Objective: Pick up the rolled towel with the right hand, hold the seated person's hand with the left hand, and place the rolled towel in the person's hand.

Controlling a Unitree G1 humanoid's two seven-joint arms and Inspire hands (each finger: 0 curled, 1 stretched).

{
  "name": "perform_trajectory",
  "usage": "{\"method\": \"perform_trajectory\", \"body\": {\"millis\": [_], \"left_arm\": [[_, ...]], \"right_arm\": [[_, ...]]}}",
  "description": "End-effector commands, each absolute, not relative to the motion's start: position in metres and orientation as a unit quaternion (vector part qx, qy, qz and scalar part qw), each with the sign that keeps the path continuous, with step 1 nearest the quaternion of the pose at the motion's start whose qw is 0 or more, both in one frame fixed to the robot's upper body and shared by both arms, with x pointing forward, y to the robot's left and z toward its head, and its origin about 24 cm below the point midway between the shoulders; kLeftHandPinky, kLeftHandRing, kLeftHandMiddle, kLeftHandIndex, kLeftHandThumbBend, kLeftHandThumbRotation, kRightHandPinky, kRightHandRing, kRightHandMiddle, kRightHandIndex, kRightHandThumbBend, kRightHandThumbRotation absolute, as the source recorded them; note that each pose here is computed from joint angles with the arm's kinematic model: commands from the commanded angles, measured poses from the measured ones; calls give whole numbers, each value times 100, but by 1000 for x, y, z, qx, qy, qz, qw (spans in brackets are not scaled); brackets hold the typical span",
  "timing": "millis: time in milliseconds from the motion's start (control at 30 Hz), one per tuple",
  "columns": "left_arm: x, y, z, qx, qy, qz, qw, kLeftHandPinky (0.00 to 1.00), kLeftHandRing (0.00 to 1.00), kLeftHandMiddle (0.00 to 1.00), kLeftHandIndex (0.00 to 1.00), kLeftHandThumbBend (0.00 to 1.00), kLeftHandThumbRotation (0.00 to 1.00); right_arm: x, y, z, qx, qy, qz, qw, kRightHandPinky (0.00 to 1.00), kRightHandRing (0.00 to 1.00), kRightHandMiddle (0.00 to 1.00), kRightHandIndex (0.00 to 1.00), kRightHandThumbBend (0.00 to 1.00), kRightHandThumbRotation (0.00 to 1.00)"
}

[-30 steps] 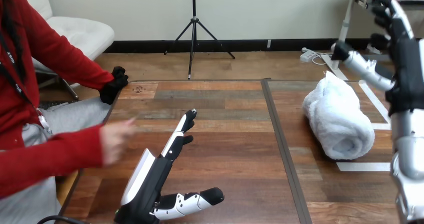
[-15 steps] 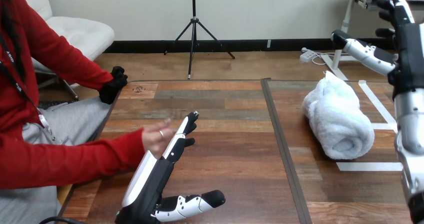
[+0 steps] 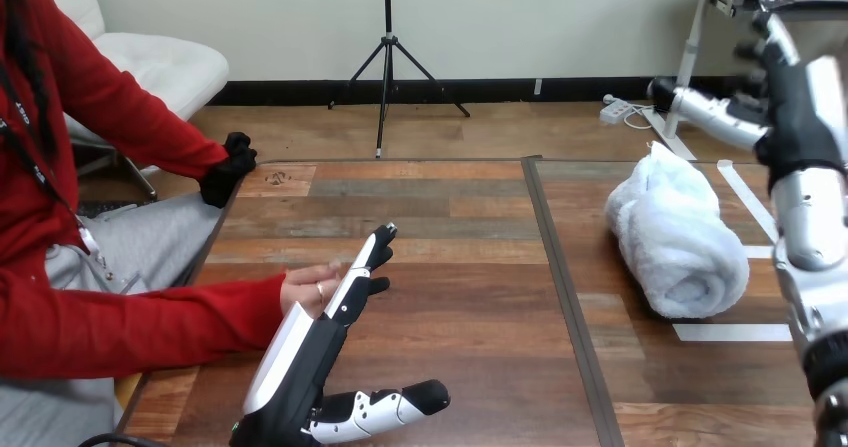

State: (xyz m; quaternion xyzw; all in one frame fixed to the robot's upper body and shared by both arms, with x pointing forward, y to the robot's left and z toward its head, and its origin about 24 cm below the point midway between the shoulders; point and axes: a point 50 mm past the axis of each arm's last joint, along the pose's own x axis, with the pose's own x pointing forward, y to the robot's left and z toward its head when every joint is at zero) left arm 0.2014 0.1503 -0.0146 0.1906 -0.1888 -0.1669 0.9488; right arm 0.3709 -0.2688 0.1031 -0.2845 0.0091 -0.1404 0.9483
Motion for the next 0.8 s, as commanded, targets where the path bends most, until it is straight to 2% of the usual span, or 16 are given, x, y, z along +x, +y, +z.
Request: {"method": "perform_trajectory", "body": {"millis": [0, 33, 67, 133, 333, 533, 767], "left_arm": [[215, 148, -2, 184, -223, -157, 944, 87, 96, 100, 100, 100, 72], [215, 148, -2, 185, -223, -156, 944, 87, 96, 100, 100, 100, 72], [215, 148, -2, 187, -223, -156, 944, 87, 96, 100, 100, 100, 72], [215, 148, -2, 187, -223, -155, 944, 87, 96, 100, 100, 100, 72], [215, 148, -2, 187, -223, -156, 944, 86, 95, 100, 100, 100, 72], [214, 149, -2, 186, -225, -156, 944, 86, 95, 100, 100, 100, 73], [213, 149, -1, 181, -226, -156, 944, 88, 96, 100, 100, 100, 72]], "right_arm": [[393, -264, 137, -305, 22, -140, 942, 26, 38, 51, 97, 100, 50], [394, -263, 135, -307, 32, -138, 941, 26, 38, 51, 97, 100, 50], [394, -263, 134, -309, 38, -137, 940, 21, 30, 42, 97, 100, 50], [395, -263, 133, -315, 52, -136, 938, 18, 25, 36, 98, 100, 51], [396, -262, 126, -332, 91, -132, 930, 15, 20, 31, 97, 100, 53], [394, -263, 117, -352, 130, -126, 918, 16, 23, 35, 98, 100, 55], [391, -264, 107, -378, 167, -116, 903, 26, 39, 51, 97, 100, 59]]}}
